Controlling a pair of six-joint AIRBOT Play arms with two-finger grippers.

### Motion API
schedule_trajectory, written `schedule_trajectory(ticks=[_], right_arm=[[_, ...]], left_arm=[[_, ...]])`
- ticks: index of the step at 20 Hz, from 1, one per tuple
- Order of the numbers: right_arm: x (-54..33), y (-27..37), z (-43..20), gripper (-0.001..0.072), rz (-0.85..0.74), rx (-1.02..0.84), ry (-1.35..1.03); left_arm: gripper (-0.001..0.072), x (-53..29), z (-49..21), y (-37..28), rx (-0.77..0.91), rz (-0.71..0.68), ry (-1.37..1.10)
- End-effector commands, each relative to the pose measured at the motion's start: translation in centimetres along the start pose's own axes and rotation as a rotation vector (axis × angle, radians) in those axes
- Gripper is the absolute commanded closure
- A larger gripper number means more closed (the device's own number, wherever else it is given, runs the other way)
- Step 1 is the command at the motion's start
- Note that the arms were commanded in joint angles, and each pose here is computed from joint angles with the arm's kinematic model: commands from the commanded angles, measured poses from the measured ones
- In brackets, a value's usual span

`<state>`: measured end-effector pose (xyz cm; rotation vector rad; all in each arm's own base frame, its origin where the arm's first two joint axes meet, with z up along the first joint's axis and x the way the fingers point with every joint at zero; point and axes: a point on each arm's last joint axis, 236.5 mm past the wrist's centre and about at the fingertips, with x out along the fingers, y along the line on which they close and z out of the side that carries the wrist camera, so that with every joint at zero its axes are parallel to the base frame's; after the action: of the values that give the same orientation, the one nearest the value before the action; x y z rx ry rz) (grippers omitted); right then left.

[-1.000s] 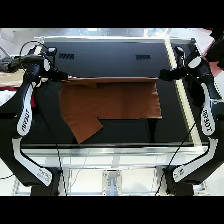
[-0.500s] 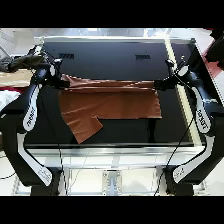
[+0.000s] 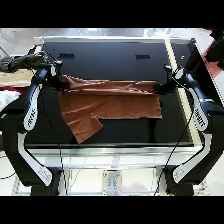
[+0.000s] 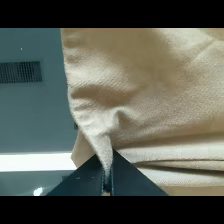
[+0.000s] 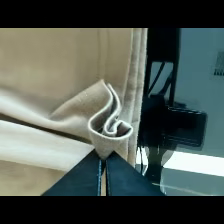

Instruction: Fold the shirts.

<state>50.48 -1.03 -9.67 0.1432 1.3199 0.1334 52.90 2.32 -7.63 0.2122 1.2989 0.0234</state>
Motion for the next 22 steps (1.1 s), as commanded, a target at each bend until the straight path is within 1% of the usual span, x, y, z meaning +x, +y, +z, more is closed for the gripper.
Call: schedule_trajectory(ticks=[1, 2, 3, 5, 6, 9, 11, 13, 14, 16, 18, 20, 22], right_arm=[[0.2, 0.2, -1.4, 0.0581, 0.008, 0.016, 0.06], [-0.1, 0.4, -2.4, 0.0422, 0.015, 0.02, 0.106], [-0.7, 0.6, -3.3, 0.04, 0.023, 0.02, 0.146], [-3.1, 0.8, -3.4, 0.04, 0.018, 0.007, 0.152], [-5.0, 0.9, -2.5, 0.04, 0.012, 0.001, 0.11], [-13.2, 0.9, -0.2, 0.0398, -0.03, -0.023, -0.047], [-18.7, -0.1, -1.1, 0.0397, -0.084, -0.024, -0.103], [-23.6, -1.5, -2.1, 0.0395, -0.132, 0.001, -0.168], [-25.9, -2.1, -2.3, 0.038, -0.146, 0.02, -0.22], [-29.0, -2.7, -2.7, 0.0369, -0.156, 0.049, -0.294], [-30.1, -2.6, -3.3, 0.0368, -0.131, 0.073, -0.322], [-29.5, -2.1, -3.9, 0.0368, -0.096, 0.079, -0.312], [-28.6, -1.3, -3.9, 0.0368, -0.056, 0.074, -0.305]], left_arm=[[0.0352, -0.1, -1.4, -0.1, 0.003, -0.004, 0.059], [0.0145, -0.3, -1.7, 0.0, 0.002, -0.004, 0.072], [0.0127, -0.9, -1.8, 0.1, 0.0, -0.004, 0.075], [0.0127, -3.2, -0.9, 0.8, -0.011, 0.004, 0.025], [0.0126, -5.2, -0.1, 1.3, -0.022, 0.01, -0.023], [0.0126, -13.0, 1.5, 4.1, -0.07, 0.039, -0.179], [0.0126, -19.2, 1.5, 6.5, -0.128, 0.063, -0.289], [0.0127, -24.7, -0.3, 8.5, -0.181, 0.081, -0.372], [0.0126, -26.4, -2.5, 9.3, -0.211, 0.088, -0.39], [0.0126, -25.6, -9.1, 9.7, -0.333, 0.064, -0.335], [0.0127, -21.8, -16.4, 7.8, -0.494, -0.013, -0.224], [0.0127, -18.0, -21.6, 3.4, -0.625, -0.172, -0.133], [0.0128, -15.4, -24.5, -1.6, -0.75, -0.366, -0.056]])
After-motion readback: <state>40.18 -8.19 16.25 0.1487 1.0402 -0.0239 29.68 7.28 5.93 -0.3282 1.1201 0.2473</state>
